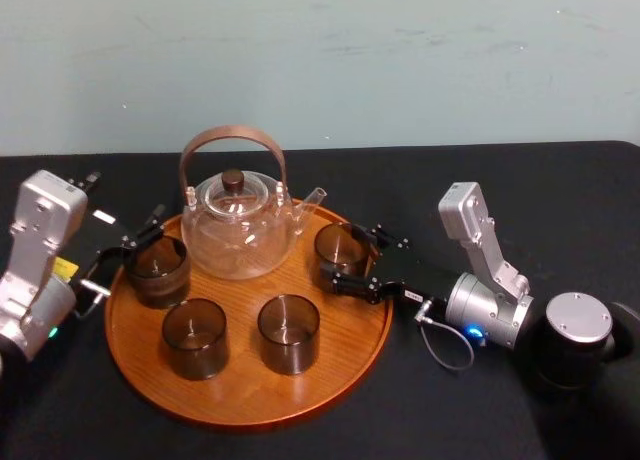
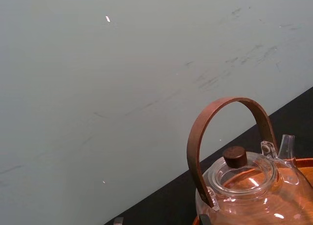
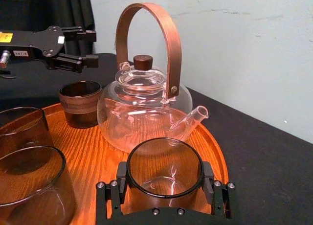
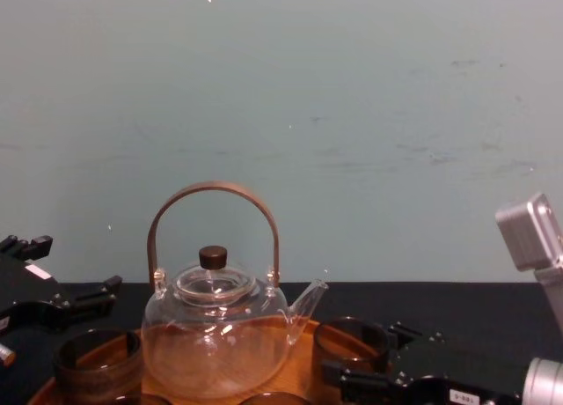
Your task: Pick up the glass from the table and place it on the tray.
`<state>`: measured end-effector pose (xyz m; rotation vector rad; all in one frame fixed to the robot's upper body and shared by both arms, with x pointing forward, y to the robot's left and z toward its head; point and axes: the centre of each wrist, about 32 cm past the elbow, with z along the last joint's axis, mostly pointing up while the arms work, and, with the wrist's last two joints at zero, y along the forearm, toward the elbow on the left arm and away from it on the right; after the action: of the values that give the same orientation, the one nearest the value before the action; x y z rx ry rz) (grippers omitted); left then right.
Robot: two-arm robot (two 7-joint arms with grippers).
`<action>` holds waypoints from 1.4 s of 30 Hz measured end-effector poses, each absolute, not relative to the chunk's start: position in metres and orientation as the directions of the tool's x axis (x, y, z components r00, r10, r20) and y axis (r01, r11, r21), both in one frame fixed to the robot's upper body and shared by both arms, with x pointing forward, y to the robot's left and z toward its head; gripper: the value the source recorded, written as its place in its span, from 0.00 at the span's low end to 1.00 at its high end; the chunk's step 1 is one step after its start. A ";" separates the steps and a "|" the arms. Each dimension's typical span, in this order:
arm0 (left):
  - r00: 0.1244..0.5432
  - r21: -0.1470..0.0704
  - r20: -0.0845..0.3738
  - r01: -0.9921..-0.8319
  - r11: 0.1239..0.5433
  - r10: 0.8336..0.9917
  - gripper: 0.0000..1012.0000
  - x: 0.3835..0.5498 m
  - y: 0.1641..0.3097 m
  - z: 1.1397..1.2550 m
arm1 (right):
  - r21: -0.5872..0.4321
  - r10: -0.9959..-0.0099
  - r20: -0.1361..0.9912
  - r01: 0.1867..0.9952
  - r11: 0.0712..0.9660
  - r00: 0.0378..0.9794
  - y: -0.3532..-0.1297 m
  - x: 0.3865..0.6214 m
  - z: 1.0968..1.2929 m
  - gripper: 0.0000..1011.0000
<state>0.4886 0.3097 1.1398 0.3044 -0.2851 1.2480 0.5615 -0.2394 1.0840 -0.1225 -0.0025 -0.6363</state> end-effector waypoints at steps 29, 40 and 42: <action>0.292 0.070 0.374 -0.955 0.287 0.880 0.99 0.489 0.310 1.140 | -0.048 -0.602 0.117 0.610 0.791 0.790 -0.244 0.551 1.099 0.99; 0.292 0.070 0.374 -0.955 0.287 0.880 0.99 0.489 0.310 1.140 | 0.023 -0.613 0.160 0.617 0.786 0.774 -0.261 0.532 1.116 0.99; 0.292 0.070 0.374 -0.955 0.287 0.880 0.99 0.489 0.310 1.140 | 0.029 -0.620 0.154 0.624 0.781 0.769 -0.265 0.530 1.116 0.99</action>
<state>0.4886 0.3097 1.1398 0.3045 -0.2851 1.2480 0.5296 -0.2647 1.1164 -0.0239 -0.1583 -0.6746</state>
